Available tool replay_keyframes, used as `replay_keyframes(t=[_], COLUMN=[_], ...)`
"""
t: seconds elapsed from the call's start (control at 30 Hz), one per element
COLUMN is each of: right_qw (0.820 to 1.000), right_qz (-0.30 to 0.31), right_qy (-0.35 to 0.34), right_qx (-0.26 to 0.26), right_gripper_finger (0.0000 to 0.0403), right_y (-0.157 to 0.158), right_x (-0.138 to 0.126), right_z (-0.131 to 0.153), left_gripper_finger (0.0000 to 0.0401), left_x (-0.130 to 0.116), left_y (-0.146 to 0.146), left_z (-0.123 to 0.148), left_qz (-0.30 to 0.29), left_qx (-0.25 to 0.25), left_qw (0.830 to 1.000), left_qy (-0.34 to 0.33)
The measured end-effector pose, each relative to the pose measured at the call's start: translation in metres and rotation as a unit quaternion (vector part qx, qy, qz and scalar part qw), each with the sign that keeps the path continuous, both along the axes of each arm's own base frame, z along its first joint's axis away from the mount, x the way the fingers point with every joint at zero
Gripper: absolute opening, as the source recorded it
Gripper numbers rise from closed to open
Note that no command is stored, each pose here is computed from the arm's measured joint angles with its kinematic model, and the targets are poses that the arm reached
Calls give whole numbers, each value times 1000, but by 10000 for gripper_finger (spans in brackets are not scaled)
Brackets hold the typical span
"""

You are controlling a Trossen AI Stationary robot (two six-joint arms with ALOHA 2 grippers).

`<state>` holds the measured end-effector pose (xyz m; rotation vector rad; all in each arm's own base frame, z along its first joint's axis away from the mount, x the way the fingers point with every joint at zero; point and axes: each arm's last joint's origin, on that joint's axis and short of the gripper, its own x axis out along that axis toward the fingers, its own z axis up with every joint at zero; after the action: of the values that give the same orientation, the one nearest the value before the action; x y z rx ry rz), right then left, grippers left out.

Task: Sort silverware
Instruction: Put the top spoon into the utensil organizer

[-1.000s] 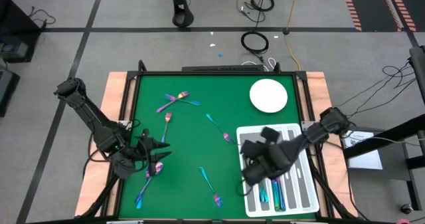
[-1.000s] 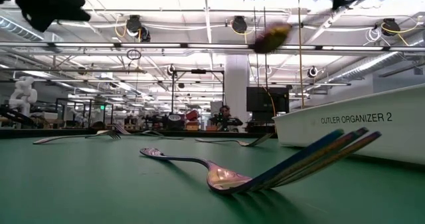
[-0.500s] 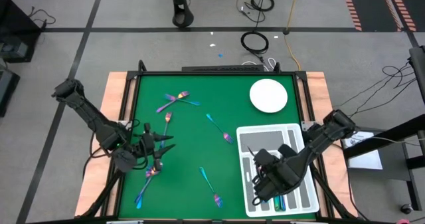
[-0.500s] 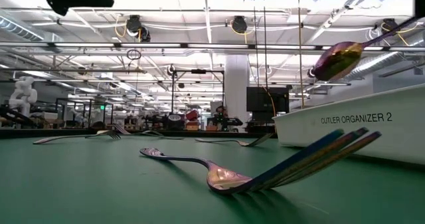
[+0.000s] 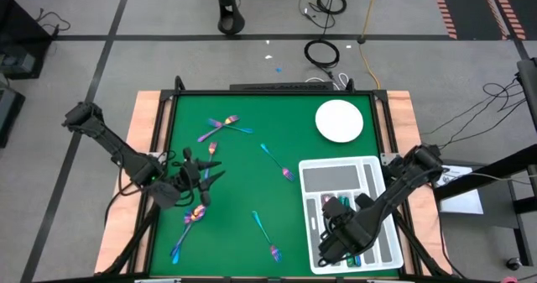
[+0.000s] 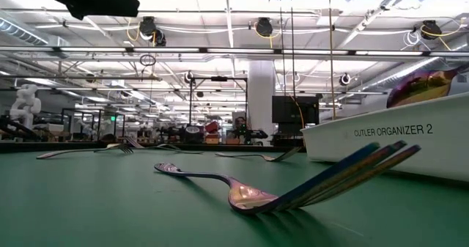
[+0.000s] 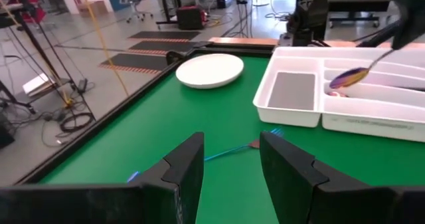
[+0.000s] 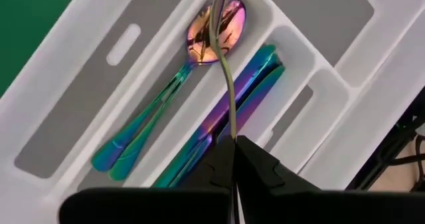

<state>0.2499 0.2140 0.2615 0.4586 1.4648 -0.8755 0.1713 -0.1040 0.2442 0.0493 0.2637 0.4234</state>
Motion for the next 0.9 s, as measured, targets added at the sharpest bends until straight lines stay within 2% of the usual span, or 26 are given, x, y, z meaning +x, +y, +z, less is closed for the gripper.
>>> replay_keyframes(t=[0.4,0.7,0.9], right_qw=[999,995,994], right_qz=[-7,-31,-30], right_qy=[45,95,105], right_qx=[5,9,11], right_gripper_finger=[0,0,0], right_y=[9,11,8], right_x=[4,15,19], right_z=[-19,-43,-47], left_gripper_finger=[148,148,148], left_x=[5,8,10], left_y=[10,15,17], left_z=[7,7,7], left_qz=[14,13,10], left_qx=[20,17,12], left_qw=[1000,1000,1000], left_qy=[-6,1,0])
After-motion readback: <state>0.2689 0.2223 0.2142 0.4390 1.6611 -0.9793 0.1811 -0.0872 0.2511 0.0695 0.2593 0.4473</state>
